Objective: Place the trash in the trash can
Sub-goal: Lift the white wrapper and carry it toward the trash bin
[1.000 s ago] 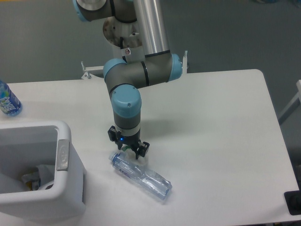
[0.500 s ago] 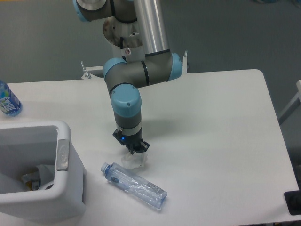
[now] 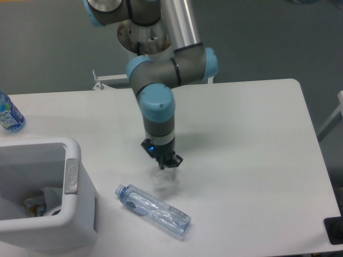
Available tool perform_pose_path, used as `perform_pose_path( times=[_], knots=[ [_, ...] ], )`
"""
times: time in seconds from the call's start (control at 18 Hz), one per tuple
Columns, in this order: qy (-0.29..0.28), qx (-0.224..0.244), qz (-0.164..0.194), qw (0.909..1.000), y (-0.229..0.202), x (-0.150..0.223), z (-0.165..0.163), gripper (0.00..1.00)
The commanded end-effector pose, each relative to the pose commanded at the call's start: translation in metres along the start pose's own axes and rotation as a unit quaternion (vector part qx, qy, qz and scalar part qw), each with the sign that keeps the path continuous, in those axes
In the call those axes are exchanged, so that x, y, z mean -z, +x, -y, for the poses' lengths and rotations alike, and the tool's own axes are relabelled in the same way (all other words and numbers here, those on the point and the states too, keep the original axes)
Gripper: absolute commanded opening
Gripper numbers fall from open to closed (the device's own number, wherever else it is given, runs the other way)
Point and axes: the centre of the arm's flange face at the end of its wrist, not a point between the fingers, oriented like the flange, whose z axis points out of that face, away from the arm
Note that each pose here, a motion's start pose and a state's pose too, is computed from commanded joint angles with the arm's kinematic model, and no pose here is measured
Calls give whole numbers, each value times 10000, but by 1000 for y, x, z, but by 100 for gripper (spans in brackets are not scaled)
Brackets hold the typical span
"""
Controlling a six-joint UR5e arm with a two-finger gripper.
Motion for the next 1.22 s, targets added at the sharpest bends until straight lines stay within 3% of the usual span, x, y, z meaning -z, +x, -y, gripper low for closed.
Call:
perform_pose_path(
  times=[0.17,0.28,0.44,0.67,1.0,1.22],
  knots=[
    [421,98,90,9990,-12,52,-3,1],
    [997,387,129,9942,-20,93,0,1],
    [2019,1297,-36,9708,-22,147,15,1],
    [2767,2210,-126,9351,-19,225,43,1],
    [3136,2414,-436,9173,33,249,105,1],
    [3264,2299,-685,9143,73,245,150,1]
  ],
)
